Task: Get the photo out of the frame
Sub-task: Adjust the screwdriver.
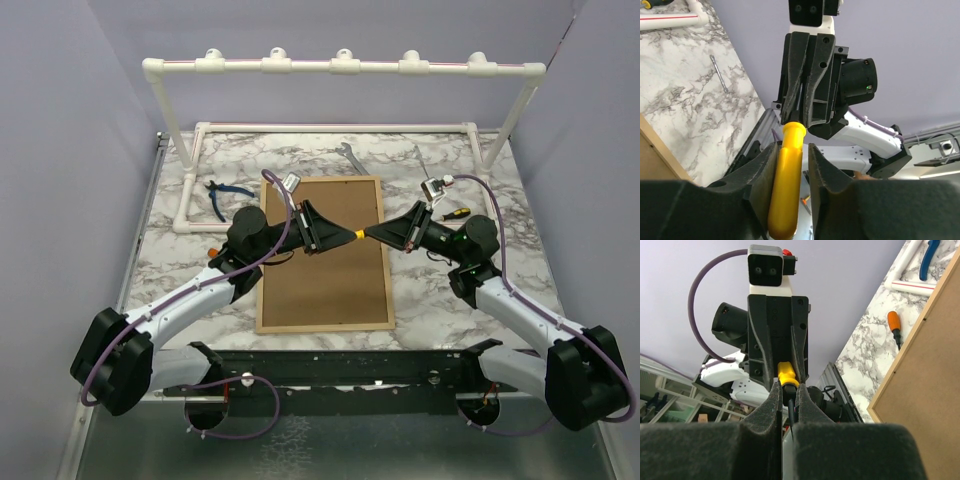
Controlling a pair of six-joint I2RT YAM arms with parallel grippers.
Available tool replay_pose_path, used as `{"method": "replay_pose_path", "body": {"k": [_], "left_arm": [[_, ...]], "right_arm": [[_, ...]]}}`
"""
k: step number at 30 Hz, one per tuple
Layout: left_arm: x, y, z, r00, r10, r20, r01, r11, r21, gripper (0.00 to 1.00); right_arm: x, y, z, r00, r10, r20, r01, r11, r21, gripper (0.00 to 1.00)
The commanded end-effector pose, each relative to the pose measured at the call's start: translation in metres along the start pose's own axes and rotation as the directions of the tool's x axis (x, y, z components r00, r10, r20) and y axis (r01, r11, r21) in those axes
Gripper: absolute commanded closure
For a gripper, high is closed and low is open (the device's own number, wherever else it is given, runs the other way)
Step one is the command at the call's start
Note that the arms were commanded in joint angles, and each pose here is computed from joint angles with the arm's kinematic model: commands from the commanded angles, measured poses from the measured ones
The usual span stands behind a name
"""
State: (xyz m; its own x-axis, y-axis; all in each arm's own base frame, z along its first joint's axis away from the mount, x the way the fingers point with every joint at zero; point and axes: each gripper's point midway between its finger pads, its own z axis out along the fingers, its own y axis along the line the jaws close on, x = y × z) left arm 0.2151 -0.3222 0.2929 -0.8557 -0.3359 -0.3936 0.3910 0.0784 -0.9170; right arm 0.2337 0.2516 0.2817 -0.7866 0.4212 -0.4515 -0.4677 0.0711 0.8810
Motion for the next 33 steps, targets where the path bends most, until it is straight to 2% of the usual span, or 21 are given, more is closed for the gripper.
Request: {"method": "replay_pose_path", "body": {"k": [1,5,8,9,12,20,22,24,28,33], "left_arm": [[0.004,-0.007,-0.001,1.000,0.012,-0.024,-0.011,0.999,0.030,0.72],[0.005,-0.006,-0.001,1.000,0.009,-0.028,-0.008,1.000,0.029,0.73],[0.005,-0.006,-0.001,1.000,0.011,-0.027,-0.011,1.000,0.029,0.90],[0.005,-0.006,-0.001,1.000,0.011,-0.025,-0.010,1.000,0.029,0.97],[0.006,-0.002,-0.001,1.000,0.013,-0.028,-0.012,1.000,0.014,1.00],[0.001,0.024,-0.006,0.997,0.052,-0.060,-0.061,0.987,-0.151,1.00],[-0.001,0.027,-0.010,0.996,0.068,-0.063,-0.079,0.979,-0.186,1.00],[-0.003,0.032,-0.014,0.995,0.076,-0.063,-0.088,0.971,-0.222,1.00],[-0.001,0.047,-0.023,0.997,0.029,-0.075,-0.049,0.961,-0.273,1.00],[-0.002,0.073,-0.029,0.996,-0.007,-0.085,-0.022,0.942,-0.336,1.00]], "right_arm": [[-0.002,0.002,0.004,1.000,-0.027,-0.009,0.027,1.000,-0.005,0.99],[-0.002,0.001,0.004,1.000,-0.026,-0.008,0.026,1.000,0.000,0.99],[-0.002,0.002,0.003,0.999,-0.031,-0.010,0.031,1.000,-0.003,0.99],[-0.002,0.003,0.003,0.999,-0.034,-0.009,0.034,0.999,-0.005,0.96],[-0.002,0.004,0.002,0.998,-0.058,-0.005,0.058,0.998,-0.003,0.67],[-0.010,-0.010,-0.006,0.985,-0.170,0.013,0.166,0.975,0.146,0.13],[-0.014,-0.014,-0.010,0.979,-0.203,0.026,0.194,0.963,0.188,0.05],[-0.018,-0.019,-0.014,0.971,-0.235,0.034,0.221,0.947,0.235,0.01],[-0.029,-0.034,-0.024,0.955,-0.293,0.048,0.257,0.897,0.360,0.00],[-0.045,-0.064,-0.044,0.936,-0.350,0.045,0.266,0.785,0.559,0.00]]}}
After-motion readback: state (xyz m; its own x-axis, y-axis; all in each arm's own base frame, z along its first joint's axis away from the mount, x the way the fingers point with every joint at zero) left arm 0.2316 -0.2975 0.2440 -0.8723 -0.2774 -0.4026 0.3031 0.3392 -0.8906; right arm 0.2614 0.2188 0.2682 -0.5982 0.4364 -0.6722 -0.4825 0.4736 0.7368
